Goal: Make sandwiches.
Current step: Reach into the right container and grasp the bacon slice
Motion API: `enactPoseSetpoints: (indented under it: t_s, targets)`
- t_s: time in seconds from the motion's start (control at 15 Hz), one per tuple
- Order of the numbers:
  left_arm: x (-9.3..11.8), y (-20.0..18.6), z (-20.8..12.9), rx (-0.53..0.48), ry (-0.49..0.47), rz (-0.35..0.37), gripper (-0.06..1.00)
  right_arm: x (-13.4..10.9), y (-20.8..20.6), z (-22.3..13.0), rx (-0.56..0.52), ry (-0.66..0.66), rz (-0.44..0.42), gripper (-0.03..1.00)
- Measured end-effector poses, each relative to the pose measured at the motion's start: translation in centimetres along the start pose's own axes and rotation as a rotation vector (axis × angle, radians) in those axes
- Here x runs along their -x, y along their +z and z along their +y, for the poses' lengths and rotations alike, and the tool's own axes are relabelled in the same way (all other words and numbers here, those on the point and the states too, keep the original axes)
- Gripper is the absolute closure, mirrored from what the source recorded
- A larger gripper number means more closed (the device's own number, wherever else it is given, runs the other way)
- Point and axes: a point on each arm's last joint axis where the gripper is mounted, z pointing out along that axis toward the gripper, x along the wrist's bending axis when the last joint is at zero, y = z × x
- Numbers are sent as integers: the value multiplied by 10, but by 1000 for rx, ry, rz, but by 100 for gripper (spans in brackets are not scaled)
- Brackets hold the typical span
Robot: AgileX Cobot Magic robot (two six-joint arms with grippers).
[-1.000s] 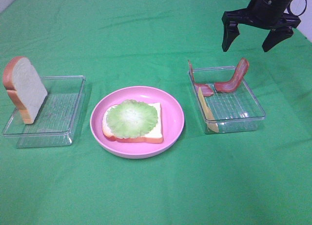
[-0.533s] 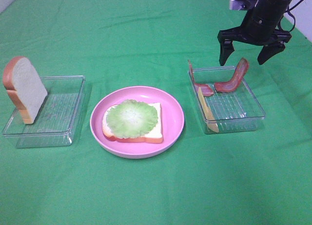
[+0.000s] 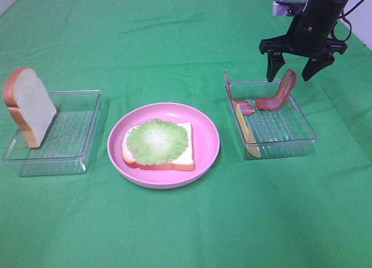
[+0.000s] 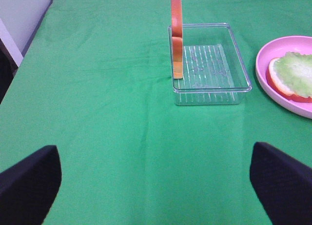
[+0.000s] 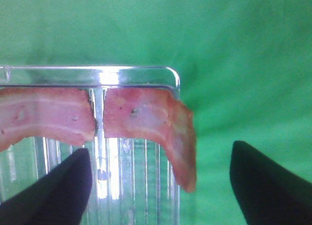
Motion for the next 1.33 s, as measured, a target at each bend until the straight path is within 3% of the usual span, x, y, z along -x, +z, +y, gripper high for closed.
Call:
enactPoseSetpoints:
  t_s: [0.2, 0.67, 1.07, 1.33]
  targets:
    - [0, 0, 0, 0, 0, 0, -4, -1, 0, 0, 0, 7, 16, 27]
    - [0, 0, 0, 0, 0, 0, -4, -1, 15, -1, -39, 10, 20, 29]
    - [0, 0, 0, 0, 0, 0, -4, -1, 16, 0, -31, 10, 20, 52]
    - [0, 0, 0, 0, 0, 0, -4, -1, 16, 0, -31, 10, 20, 54]
